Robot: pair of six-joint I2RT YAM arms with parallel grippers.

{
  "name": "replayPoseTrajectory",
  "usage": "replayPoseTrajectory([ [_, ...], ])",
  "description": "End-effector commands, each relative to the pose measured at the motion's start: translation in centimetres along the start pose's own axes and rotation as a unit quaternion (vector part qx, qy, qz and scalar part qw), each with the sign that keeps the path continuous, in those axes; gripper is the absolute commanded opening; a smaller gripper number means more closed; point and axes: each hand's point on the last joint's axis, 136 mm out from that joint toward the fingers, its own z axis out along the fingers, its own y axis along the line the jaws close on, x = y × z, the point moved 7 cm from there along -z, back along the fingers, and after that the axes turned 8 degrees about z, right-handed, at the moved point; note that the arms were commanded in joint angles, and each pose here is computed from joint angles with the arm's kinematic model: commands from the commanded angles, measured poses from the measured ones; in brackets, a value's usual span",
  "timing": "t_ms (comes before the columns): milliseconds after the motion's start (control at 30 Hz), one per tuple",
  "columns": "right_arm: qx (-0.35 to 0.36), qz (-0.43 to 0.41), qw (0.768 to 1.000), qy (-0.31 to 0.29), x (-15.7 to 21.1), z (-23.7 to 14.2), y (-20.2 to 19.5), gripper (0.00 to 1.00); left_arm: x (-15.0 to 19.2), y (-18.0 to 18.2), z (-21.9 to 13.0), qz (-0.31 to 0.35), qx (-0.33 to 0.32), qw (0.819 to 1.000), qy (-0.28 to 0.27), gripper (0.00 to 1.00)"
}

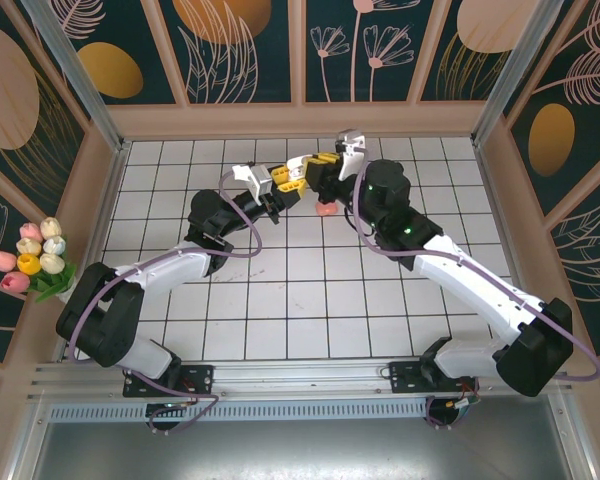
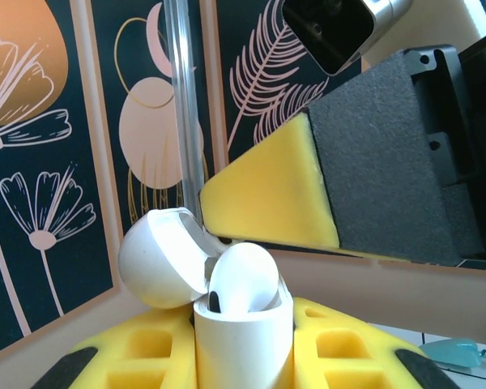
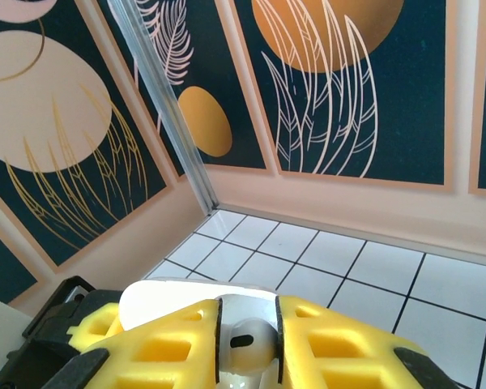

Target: Insert the wireless bluetooth earbuds into the charging case

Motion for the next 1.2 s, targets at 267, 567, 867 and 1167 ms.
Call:
replayPoseTrajectory([
  [267, 0.047, -0.074, 0.996, 0.02, 2.4, 0.2, 0.3, 0.27, -3.0, 0.0, 0.5, 0.028, 0.006, 0.998, -0.061, 0.0],
  [567, 0.05, -0.074, 0.996, 0.016, 1.9, 0.4, 0.5, 0.33, -2.8, 0.0, 0.5, 0.025, 0.006, 0.998, -0.06, 0.0],
  [867, 0.05, -0.072, 0.996, 0.008, 1.2, 0.2, 0.7, 0.43, -2.6, 0.0, 0.5, 0.025, 0.006, 0.998, -0.059, 0.0],
  [1167, 0.04, -0.065, 0.997, -0.006, 0.1, -0.3, 1.3, 0.49, -2.4, 0.0, 0.5, 0.023, 0.007, 0.998, -0.056, 0.0],
])
